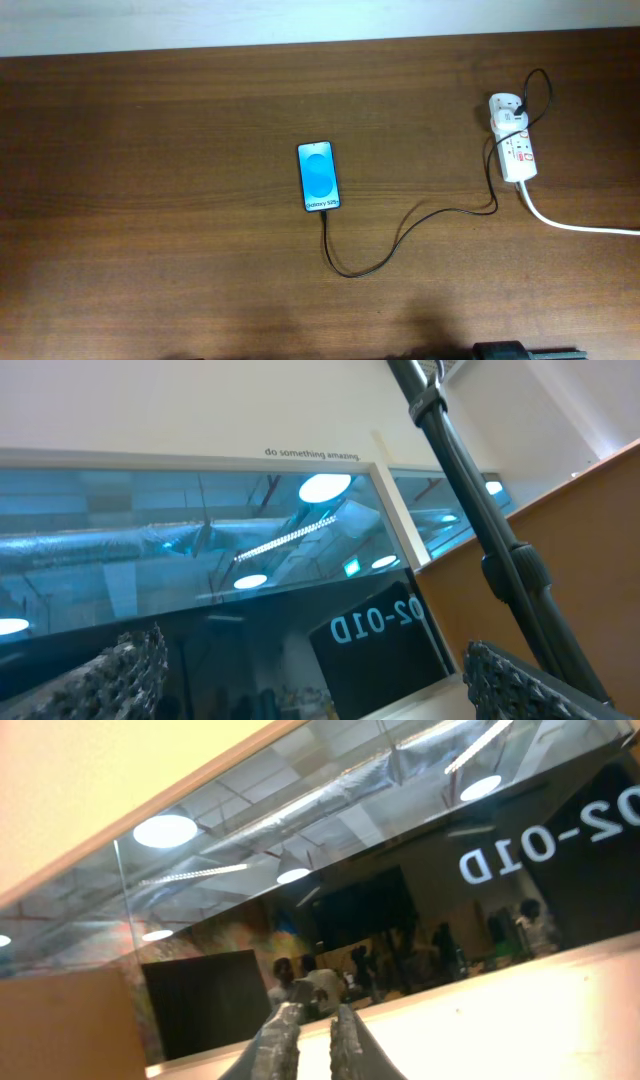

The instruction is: Plug charger to phone and switch on socket

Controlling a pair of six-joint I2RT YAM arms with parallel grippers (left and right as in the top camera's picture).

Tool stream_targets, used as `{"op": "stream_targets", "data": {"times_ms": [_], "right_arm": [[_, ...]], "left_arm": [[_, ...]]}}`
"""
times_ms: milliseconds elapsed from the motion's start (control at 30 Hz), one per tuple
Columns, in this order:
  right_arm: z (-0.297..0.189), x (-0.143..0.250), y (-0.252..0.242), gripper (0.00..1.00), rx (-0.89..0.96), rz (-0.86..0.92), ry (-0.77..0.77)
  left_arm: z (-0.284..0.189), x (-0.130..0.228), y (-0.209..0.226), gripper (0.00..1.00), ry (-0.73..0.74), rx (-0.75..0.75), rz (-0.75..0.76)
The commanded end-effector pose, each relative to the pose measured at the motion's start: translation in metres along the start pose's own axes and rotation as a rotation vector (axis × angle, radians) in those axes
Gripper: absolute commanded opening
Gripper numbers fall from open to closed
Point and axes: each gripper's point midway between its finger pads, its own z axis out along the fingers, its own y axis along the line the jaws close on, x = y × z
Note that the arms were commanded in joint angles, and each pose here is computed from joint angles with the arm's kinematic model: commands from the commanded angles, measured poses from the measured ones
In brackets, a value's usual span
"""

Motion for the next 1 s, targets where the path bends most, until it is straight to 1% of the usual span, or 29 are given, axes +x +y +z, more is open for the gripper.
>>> {"op": "stream_targets", "data": {"times_ms": [0, 33, 133, 200, 233, 367, 433, 500, 567, 667, 733, 867, 967], "right_arm": [[0.001, -0.006, -0.005, 0.65, 0.024, -0.026, -0.036], [0.003, -0.008, -0.004, 0.98, 0.016, -0.028, -0.051], [0.020, -0.013, -0.010, 0.98, 0.020, -0.043, -0.134], [0.033, 0.006, -0.036, 0.98, 0.109, -0.037, -0.119], [0.040, 0.024, -0.050, 0.98, 0.150, -0.034, -0.080], [0.066, 0.121, -0.109, 0.98, 0.261, -0.022, 0.112], [0.073, 0.161, -0.132, 0.98, 0.283, -0.018, 0.157], [0.078, 0.202, -0.155, 0.98, 0.295, -0.019, 0.169], [0.077, 0.233, -0.172, 0.98, 0.291, -0.020, 0.164], [0.071, 0.268, -0.190, 0.98, 0.278, -0.020, 0.138], [0.064, 0.287, -0.199, 0.98, 0.289, -0.019, 0.159], [0.048, 0.318, -0.223, 0.98, 0.398, -0.021, 0.269], [0.023, 0.352, -0.245, 0.98, 0.521, -0.028, 0.425]], "left_arm": [[-0.005, 0.003, -0.005, 0.99, 0.004, 0.016, -0.012], [-0.007, 0.004, -0.007, 1.00, 0.001, 0.016, -0.010], [-0.009, 0.007, -0.004, 0.99, -0.002, -0.008, -0.004], [-0.007, 0.012, 0.001, 0.99, 0.009, -0.037, 0.001], [-0.007, 0.014, 0.003, 0.99, 0.011, -0.048, 0.002], [-0.007, 0.008, 0.006, 0.99, -0.015, -0.072, 0.013], [-0.007, 0.007, 0.006, 0.99, -0.017, -0.072, 0.016], [-0.007, 0.007, 0.006, 0.99, -0.018, -0.072, 0.016], [-0.007, 0.007, 0.006, 0.99, -0.018, -0.072, 0.016], [-0.007, 0.005, 0.006, 0.99, -0.023, -0.071, 0.020], [-0.007, 0.006, 0.006, 0.99, -0.023, -0.071, 0.019], [-0.007, 0.005, 0.006, 0.99, -0.023, -0.071, 0.020], [-0.007, 0.005, 0.006, 0.99, -0.023, -0.071, 0.020]]}}
